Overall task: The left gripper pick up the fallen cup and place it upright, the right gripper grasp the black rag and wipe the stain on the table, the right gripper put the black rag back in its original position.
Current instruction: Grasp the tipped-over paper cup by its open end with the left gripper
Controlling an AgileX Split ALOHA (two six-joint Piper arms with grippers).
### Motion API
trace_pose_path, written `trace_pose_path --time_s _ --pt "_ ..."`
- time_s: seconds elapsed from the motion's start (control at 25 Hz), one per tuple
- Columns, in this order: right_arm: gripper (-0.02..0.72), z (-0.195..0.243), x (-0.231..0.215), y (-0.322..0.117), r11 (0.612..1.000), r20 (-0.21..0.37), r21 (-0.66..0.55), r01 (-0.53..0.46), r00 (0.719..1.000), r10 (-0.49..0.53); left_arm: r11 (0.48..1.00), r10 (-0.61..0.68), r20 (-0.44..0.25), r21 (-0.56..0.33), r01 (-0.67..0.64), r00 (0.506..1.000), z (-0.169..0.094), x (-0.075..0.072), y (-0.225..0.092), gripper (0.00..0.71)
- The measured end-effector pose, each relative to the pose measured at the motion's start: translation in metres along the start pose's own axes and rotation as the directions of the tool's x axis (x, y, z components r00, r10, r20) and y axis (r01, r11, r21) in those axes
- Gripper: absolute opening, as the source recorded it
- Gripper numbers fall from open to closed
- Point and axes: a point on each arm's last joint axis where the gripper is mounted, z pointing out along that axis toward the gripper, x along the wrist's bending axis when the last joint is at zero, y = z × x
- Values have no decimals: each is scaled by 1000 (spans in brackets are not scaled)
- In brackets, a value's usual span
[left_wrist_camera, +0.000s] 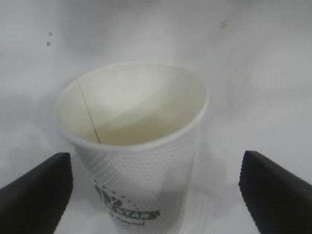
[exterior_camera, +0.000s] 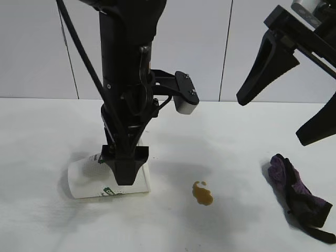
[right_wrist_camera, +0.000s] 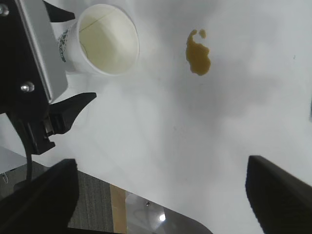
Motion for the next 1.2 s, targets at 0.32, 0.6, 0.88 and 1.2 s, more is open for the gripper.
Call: trace_pose_path --time_s 0.32,0.6,0.88,1.2 --pt "644 0 0 0 1000 0 0 0 1000 0 999 30 -24 12 -30 999 20 3 4 664" --pt "644 0 0 0 1000 0 0 0 1000 0 999 47 -38 30 -46 998 22 5 3 664" --pt "644 0 0 0 1000 1 -2 1 1000 -1 999 46 -38 31 -45 998 21 5 3 538" --pt "645 0 0 0 1000 1 -3 1 1000 -1 999 39 -52 18 -38 998 12 7 1 511"
